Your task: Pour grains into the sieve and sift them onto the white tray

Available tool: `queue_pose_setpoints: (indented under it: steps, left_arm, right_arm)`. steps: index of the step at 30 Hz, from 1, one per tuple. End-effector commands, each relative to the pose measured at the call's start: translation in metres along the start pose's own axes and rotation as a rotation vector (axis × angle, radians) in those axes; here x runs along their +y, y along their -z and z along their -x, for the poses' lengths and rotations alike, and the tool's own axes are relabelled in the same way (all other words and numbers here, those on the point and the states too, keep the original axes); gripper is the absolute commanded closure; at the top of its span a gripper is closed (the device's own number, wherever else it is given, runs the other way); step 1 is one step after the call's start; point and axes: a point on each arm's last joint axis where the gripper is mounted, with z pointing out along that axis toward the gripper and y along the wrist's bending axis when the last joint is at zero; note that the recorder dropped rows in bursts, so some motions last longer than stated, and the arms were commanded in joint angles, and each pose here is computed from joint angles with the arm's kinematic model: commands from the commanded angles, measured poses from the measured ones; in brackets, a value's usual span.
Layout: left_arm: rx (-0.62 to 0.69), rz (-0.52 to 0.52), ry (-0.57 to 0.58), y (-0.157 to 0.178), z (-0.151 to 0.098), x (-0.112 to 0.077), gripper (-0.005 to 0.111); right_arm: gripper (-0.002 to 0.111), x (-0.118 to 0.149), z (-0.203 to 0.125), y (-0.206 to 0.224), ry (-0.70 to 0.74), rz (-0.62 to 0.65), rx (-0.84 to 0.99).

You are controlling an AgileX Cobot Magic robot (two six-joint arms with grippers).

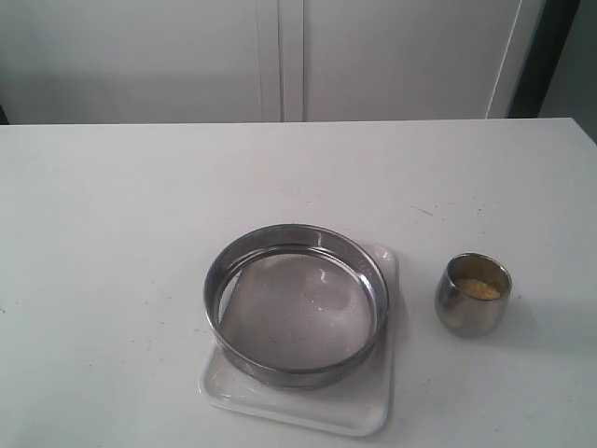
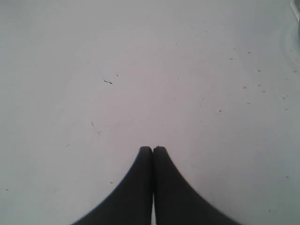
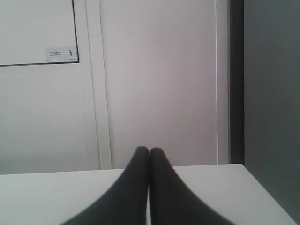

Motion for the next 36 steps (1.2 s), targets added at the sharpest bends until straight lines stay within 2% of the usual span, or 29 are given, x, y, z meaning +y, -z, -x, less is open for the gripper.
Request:
queue_pose_setpoints:
  steps: [1, 18, 29, 36]
  left_arm:
    - [-0.005, -0.006, 0.012, 0.0, -0.001, -0.001, 0.107]
    - [-0.005, -0.006, 0.012, 0.0, -0.001, -0.001, 0.107]
    - [-0.005, -0.006, 0.012, 0.0, -0.001, -0.001, 0.107]
    - [-0.005, -0.006, 0.012, 0.0, -0.001, -0.001, 0.107]
  right_arm:
    - [0.108, 0.0, 0.0, 0.001, 0.05, -0.005, -0.013]
    - [0.108, 0.005, 0.055, 0.0, 0.052, 0.004, -0.114]
    - [0.108, 0.009, 0.088, -0.032, 0.105, -0.002, -0.062]
    - [0.108, 0.008, 0.09, -0.055, 0.109, -0.004, -0.072]
